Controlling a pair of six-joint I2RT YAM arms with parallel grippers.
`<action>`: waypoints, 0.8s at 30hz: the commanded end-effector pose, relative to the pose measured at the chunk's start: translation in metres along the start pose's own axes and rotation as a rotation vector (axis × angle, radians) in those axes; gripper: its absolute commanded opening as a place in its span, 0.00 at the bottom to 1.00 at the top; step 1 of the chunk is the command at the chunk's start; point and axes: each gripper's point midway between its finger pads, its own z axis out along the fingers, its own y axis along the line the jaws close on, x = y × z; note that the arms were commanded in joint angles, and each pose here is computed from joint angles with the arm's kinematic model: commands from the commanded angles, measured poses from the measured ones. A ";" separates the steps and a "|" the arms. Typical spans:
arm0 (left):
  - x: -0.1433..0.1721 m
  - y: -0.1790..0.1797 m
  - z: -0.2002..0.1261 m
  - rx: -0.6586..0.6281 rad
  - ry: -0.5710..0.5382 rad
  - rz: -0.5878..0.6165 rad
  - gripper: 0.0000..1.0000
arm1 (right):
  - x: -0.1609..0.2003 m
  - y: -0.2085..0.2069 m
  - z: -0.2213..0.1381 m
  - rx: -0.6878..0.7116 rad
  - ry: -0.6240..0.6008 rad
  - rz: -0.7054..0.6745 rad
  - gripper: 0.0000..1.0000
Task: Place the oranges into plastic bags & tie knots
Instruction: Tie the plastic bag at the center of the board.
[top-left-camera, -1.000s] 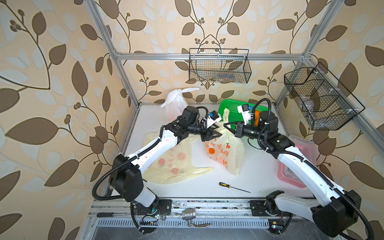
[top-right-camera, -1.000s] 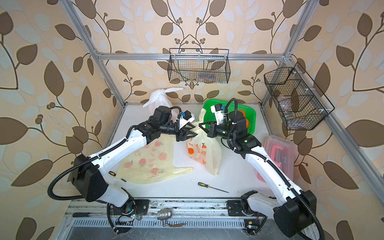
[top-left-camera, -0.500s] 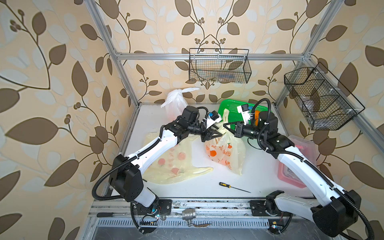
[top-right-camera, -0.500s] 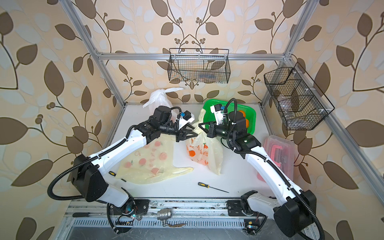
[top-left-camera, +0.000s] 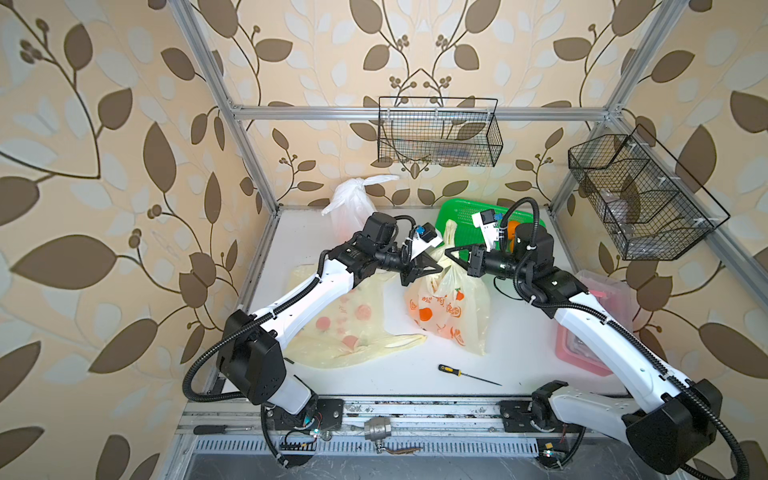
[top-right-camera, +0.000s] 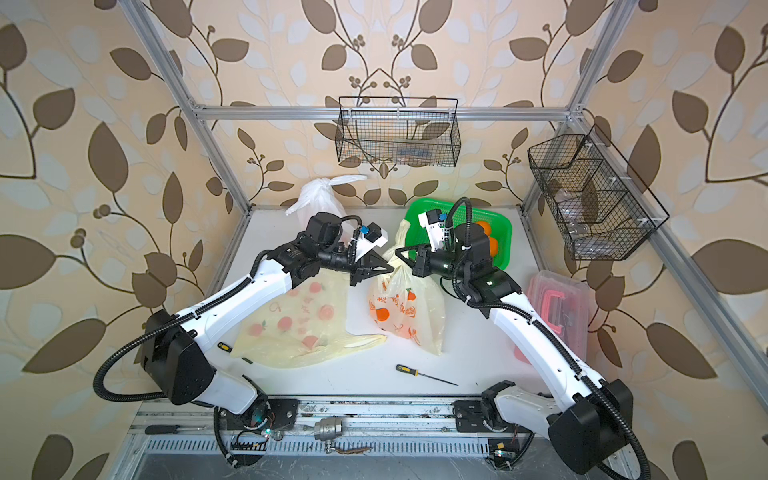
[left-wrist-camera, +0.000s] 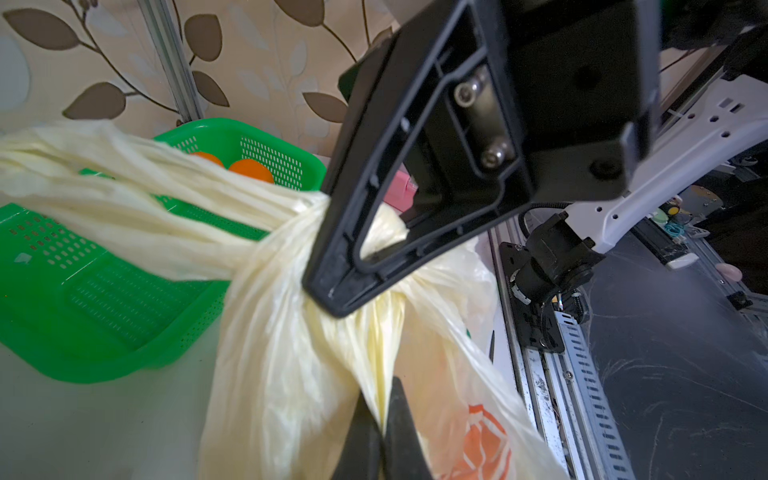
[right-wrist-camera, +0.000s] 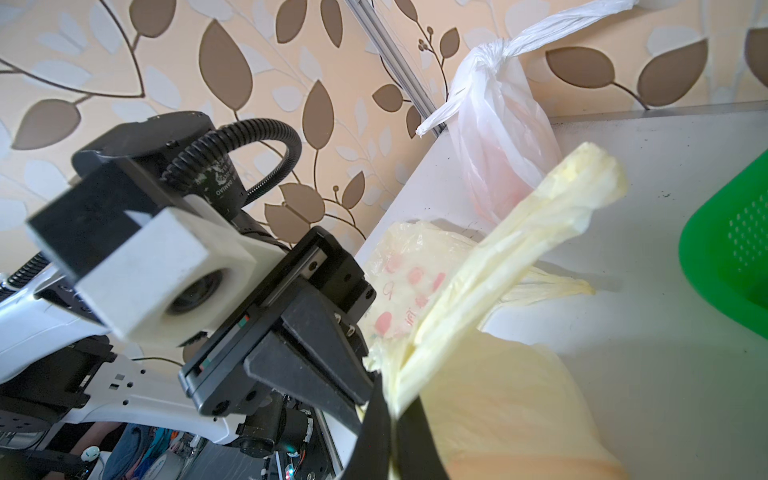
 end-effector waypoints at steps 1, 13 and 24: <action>-0.018 -0.014 -0.015 0.003 -0.038 0.062 0.00 | -0.022 0.002 -0.007 0.043 -0.072 -0.059 0.00; -0.012 0.004 -0.011 -0.083 -0.052 0.070 0.00 | -0.029 -0.011 -0.004 0.071 -0.110 0.158 0.84; -0.021 -0.008 -0.019 -0.067 -0.075 0.120 0.00 | -0.048 -0.018 0.016 0.015 -0.083 0.323 0.81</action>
